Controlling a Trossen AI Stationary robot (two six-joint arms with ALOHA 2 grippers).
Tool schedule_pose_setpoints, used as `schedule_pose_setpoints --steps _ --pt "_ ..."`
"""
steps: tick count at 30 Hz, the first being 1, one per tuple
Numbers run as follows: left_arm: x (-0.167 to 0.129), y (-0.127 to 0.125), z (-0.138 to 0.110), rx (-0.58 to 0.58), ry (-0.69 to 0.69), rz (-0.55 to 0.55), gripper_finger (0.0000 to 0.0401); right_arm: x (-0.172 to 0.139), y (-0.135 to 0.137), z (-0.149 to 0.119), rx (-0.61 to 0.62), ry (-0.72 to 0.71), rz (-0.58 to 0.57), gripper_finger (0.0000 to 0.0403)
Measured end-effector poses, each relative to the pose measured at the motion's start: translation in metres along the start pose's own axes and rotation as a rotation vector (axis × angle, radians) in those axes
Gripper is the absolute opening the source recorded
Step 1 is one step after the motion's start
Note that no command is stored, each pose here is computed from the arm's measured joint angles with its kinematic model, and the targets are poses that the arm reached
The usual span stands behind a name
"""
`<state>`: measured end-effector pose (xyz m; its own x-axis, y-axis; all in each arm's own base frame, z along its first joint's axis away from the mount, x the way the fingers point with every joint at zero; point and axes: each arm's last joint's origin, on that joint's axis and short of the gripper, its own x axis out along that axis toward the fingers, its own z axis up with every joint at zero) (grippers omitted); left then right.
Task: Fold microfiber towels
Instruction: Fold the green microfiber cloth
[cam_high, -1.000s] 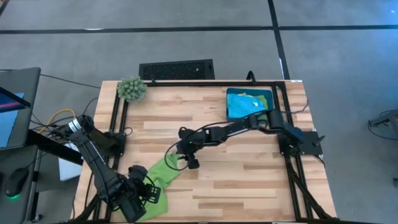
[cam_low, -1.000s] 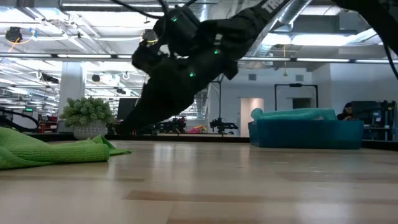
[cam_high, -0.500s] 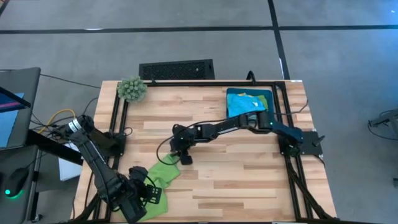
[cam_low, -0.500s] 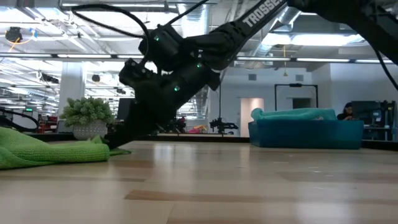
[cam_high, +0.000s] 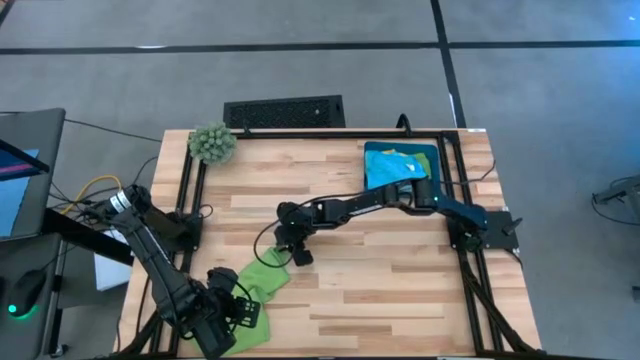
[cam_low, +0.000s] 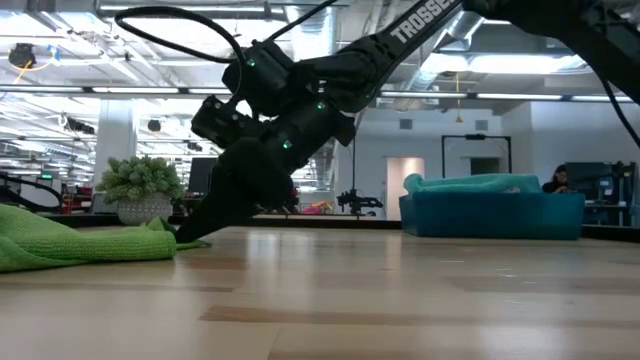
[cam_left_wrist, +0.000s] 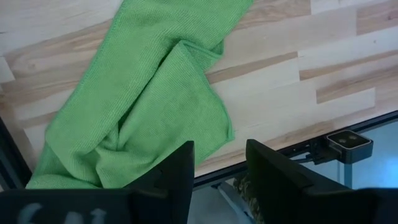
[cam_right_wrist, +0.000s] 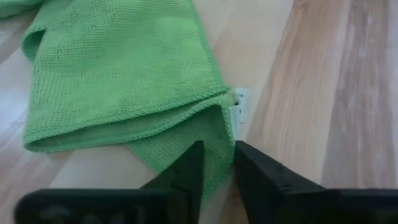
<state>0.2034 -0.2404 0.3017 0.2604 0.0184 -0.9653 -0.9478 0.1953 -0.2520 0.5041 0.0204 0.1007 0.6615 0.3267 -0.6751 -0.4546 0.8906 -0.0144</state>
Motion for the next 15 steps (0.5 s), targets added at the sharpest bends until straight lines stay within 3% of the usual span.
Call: schedule_pose_setpoints --steps 7,15 --pt "0.000 0.000 0.000 0.000 0.000 0.000 0.0137 0.002 0.007 0.002 -0.006 -0.012 0.056 0.0017" --pt "0.000 0.000 0.000 0.000 -0.001 0.001 0.0137 -0.007 0.017 0.008 0.000 0.035 0.078 0.0005"
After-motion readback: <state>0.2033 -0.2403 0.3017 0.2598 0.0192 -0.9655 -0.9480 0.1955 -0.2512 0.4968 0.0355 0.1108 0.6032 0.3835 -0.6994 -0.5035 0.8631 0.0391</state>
